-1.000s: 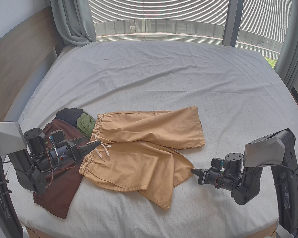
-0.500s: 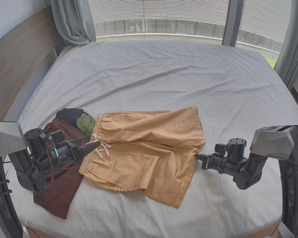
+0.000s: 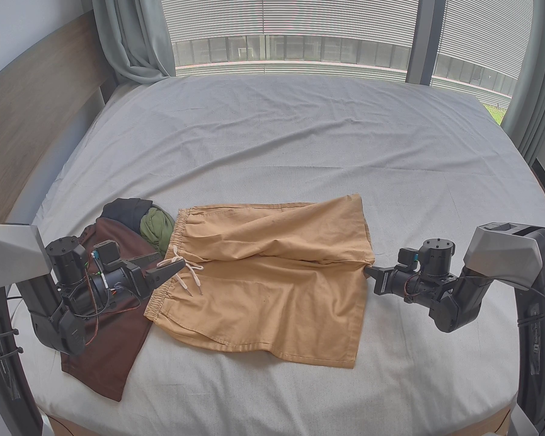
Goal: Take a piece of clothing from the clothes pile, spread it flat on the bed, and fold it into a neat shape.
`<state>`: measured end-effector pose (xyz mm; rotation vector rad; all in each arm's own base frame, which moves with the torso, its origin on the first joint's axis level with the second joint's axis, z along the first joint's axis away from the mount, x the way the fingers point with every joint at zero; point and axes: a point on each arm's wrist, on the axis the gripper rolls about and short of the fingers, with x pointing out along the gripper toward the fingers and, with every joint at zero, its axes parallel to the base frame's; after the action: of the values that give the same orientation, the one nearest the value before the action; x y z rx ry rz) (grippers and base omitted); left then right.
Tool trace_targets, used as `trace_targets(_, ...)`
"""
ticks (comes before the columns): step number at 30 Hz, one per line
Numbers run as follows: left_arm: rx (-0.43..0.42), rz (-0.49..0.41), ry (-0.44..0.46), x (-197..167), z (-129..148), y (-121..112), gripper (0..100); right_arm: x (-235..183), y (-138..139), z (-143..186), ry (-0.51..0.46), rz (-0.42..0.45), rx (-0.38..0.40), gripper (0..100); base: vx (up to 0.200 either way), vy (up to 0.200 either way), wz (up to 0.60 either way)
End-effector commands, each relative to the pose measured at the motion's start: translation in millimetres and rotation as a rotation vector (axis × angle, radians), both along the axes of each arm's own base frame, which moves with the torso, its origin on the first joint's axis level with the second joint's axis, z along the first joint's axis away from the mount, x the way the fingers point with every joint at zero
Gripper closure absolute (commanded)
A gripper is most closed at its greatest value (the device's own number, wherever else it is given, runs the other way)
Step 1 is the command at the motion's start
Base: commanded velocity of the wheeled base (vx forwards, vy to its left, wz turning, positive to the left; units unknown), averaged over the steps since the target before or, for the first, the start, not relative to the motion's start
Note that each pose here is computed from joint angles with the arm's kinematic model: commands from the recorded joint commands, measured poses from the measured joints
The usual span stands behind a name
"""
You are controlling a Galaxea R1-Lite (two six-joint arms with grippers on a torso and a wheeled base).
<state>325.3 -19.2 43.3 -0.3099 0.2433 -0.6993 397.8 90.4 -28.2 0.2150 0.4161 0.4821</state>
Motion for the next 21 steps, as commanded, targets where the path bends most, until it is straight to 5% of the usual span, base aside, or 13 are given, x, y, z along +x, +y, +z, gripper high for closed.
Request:
trace_targets(1,-0.001,0.000,0.003,0.5,-1.3,0.0,0,4.7,0.7,2.9,-0.018,0.005,-0.009,100,0.000,0.000,0.00)
trace_targets(13,-0.001,0.003,0.007,0.4,-2.5,1.0,0,8.9,0.9,6.0,-0.026,0.002,-0.008,100,0.000,0.000,0.00)
trace_targets(14,-0.001,0.002,0.009,0.4,-3.0,1.0,0,8.9,0.9,6.0,-0.026,0.002,-0.008,0,0.000,0.000,0.00)
trace_targets(21,0.002,-0.006,0.021,-4.8,-5.9,15.4,0,-2.1,-0.7,16.6,-0.039,0.003,-0.005,0,0.000,0.000,0.00)
